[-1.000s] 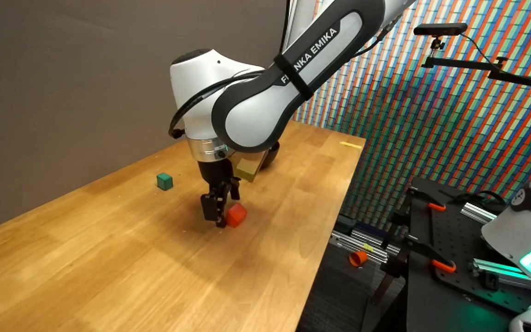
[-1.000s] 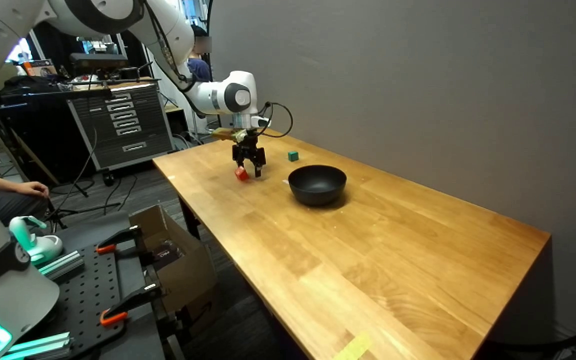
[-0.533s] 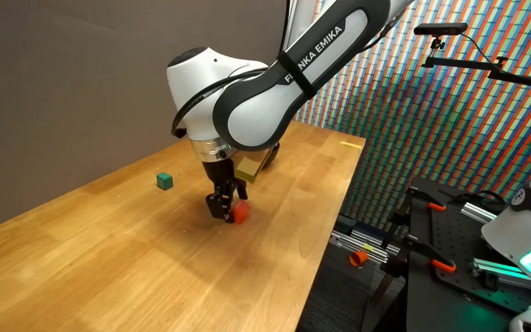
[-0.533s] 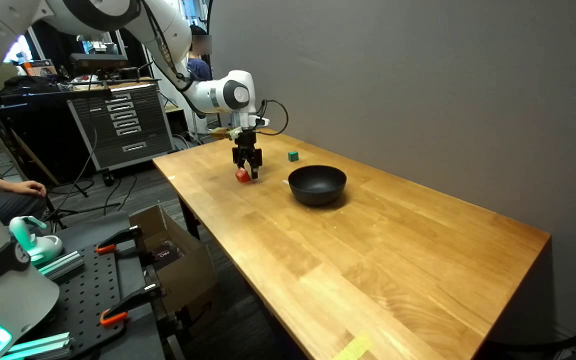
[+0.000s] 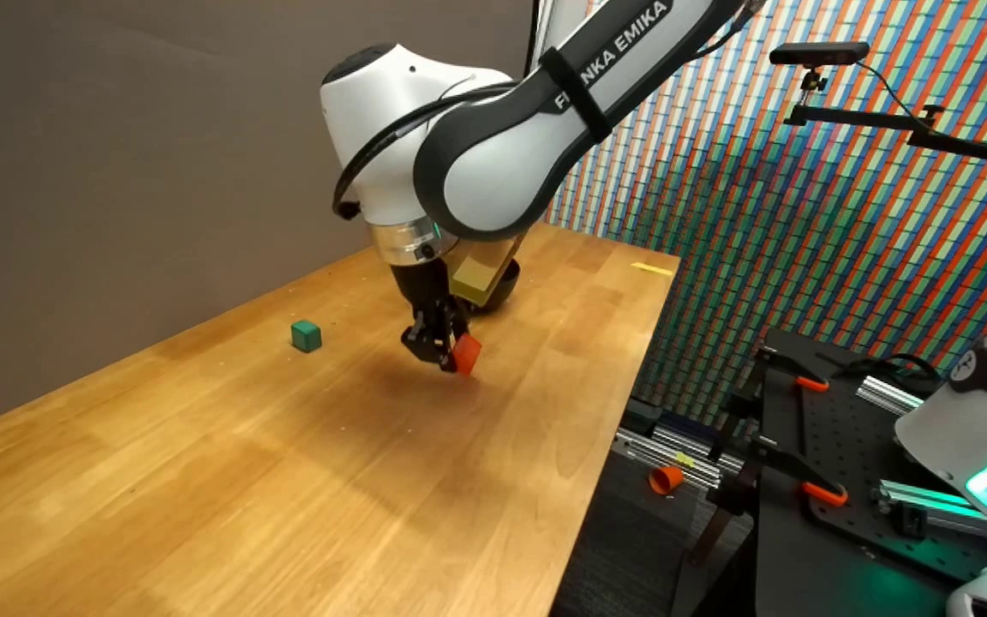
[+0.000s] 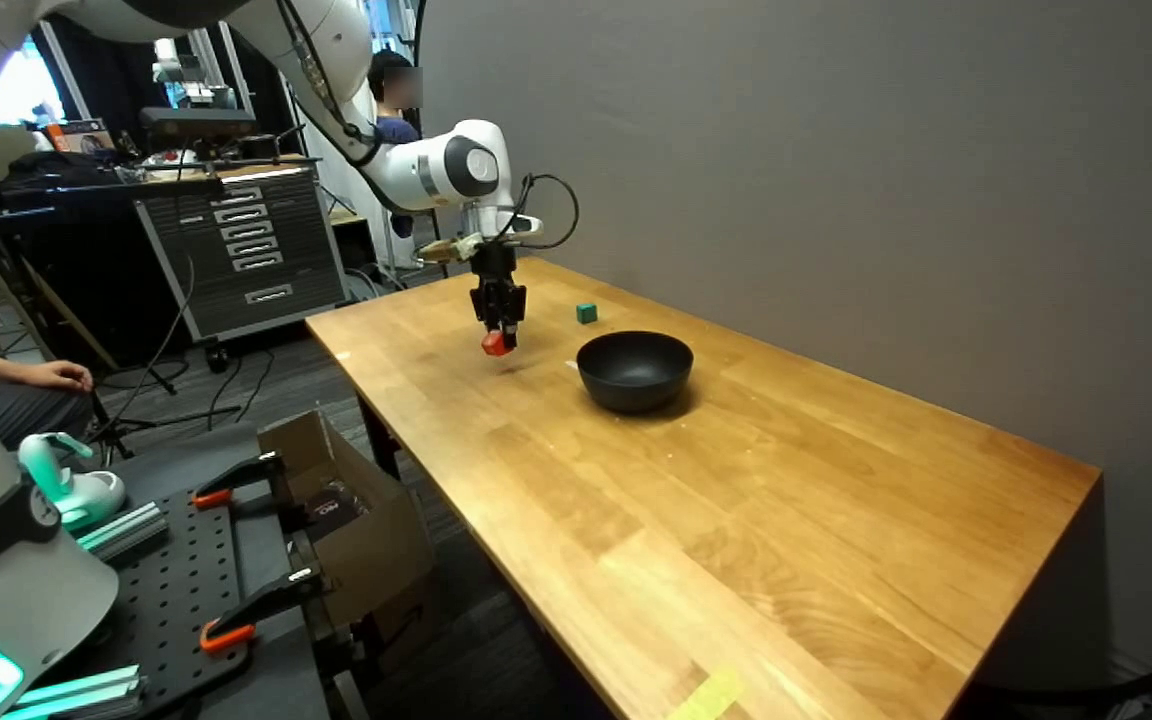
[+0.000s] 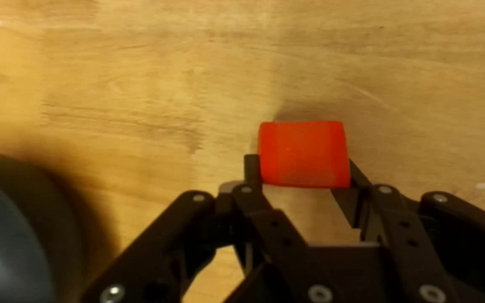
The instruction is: Pick the two blocks and put them in the bowl
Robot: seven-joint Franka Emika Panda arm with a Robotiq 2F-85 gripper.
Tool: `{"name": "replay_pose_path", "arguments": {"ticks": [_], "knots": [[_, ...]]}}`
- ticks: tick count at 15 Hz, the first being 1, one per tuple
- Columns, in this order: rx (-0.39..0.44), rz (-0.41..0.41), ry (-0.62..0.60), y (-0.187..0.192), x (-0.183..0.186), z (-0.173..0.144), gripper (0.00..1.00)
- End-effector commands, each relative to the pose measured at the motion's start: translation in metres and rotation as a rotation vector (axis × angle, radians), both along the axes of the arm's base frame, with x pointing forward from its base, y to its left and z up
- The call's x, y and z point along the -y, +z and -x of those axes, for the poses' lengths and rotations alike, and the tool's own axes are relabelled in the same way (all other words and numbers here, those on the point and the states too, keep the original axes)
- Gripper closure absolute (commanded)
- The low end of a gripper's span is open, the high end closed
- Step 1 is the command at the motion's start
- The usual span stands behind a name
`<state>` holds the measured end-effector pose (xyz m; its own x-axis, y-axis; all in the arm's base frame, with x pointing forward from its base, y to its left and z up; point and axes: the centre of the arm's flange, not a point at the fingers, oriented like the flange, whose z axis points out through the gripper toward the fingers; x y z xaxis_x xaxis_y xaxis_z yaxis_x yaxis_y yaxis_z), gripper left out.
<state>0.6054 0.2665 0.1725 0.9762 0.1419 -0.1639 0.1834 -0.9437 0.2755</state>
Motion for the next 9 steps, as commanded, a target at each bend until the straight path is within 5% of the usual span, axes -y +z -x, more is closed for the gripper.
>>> {"name": "replay_pose_path", "arguments": {"ticks": [1,9], "knots": [[0.153,0.09,-0.06,0.064,0.052,0.009,0.79],[0.497,0.235,-0.05,0.108,0.153,-0.045,0.79]]}}
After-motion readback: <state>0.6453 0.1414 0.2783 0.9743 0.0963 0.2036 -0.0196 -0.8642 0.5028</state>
